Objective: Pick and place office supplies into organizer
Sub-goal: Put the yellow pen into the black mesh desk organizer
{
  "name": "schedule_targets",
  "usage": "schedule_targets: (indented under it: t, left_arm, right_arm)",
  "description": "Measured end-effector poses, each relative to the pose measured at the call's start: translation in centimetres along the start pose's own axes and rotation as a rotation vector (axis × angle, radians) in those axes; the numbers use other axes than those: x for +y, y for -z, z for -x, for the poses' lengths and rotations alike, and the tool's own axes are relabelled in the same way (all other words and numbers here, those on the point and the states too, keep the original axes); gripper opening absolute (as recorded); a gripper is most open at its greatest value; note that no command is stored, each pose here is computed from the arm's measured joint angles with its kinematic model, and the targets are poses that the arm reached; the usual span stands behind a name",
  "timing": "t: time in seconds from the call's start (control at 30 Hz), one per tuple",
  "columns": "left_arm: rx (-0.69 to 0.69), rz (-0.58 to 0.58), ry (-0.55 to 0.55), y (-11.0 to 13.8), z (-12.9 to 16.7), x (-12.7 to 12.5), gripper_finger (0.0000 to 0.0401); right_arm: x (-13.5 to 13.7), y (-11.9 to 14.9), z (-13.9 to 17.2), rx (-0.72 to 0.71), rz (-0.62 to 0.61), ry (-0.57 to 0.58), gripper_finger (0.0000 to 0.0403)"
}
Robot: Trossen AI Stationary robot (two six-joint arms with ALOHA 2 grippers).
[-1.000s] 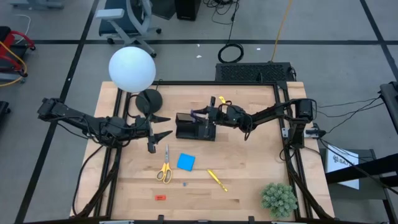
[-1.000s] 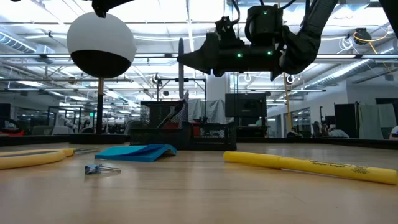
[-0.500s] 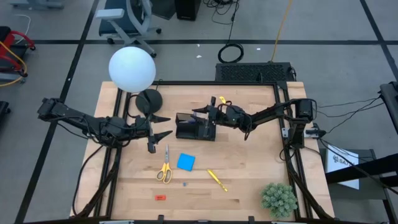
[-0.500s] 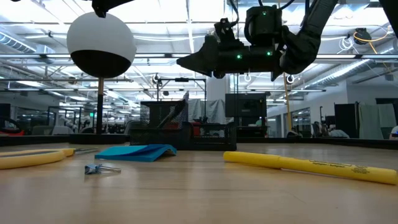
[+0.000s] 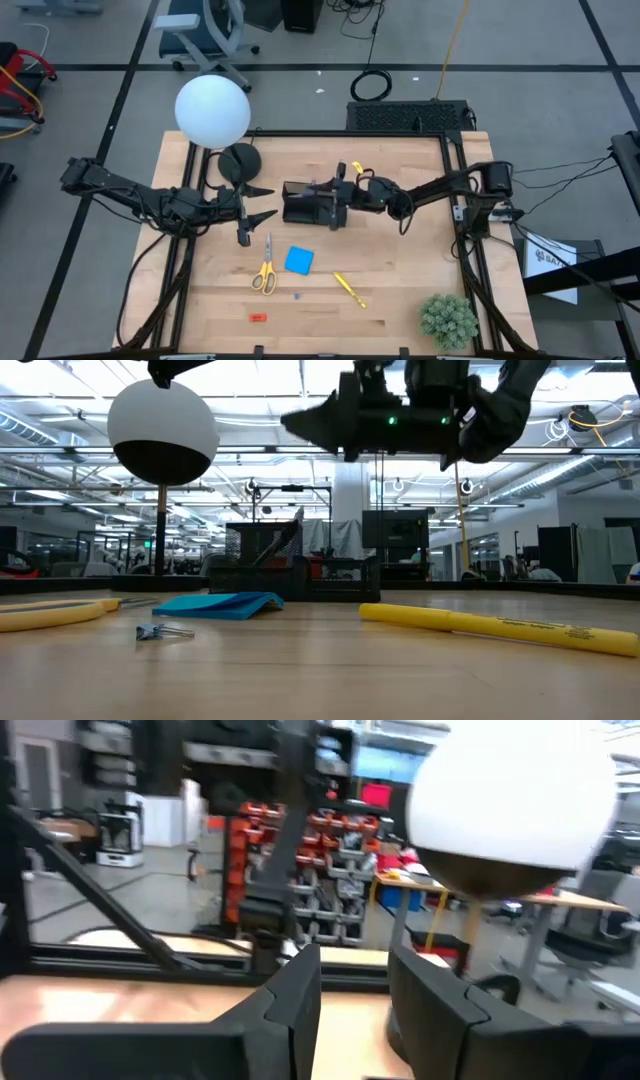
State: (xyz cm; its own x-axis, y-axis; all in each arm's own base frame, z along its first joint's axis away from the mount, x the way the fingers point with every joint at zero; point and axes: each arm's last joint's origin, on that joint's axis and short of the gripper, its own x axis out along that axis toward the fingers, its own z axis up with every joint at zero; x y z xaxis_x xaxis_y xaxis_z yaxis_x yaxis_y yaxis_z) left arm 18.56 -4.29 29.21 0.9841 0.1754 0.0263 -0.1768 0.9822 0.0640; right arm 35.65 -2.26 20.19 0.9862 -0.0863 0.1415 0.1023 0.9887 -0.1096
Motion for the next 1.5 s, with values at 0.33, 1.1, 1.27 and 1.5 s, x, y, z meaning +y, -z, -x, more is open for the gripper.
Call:
schedule_targets:
  t: [0.33,1.1,1.27,1.5]
  left_arm:
    - [-0.002,0.040,0.001,0.0,0.0,0.0,0.0244]
    - [-0.003,0.129,0.001,0.0,0.0,0.0,0.0244]
    - [-0.003,0.127,0.001,0.0,0.0,0.0,0.0244]
    - [-0.003,0.127,0.002,0.0,0.0,0.0,0.0244]
  right_arm:
    - [2.6,-1.4,0.6,0.052,-0.069,-0.082,0.0107]
    - [6.1,-0.8,1.8,0.285,-0.250,-0.174,0.0102]
    - [6.1,-0.1,2.0,0.358,-0.255,-0.147,0.0102]
    - [6.4,0.0,2.0,0.449,-0.304,-0.082,0.0096]
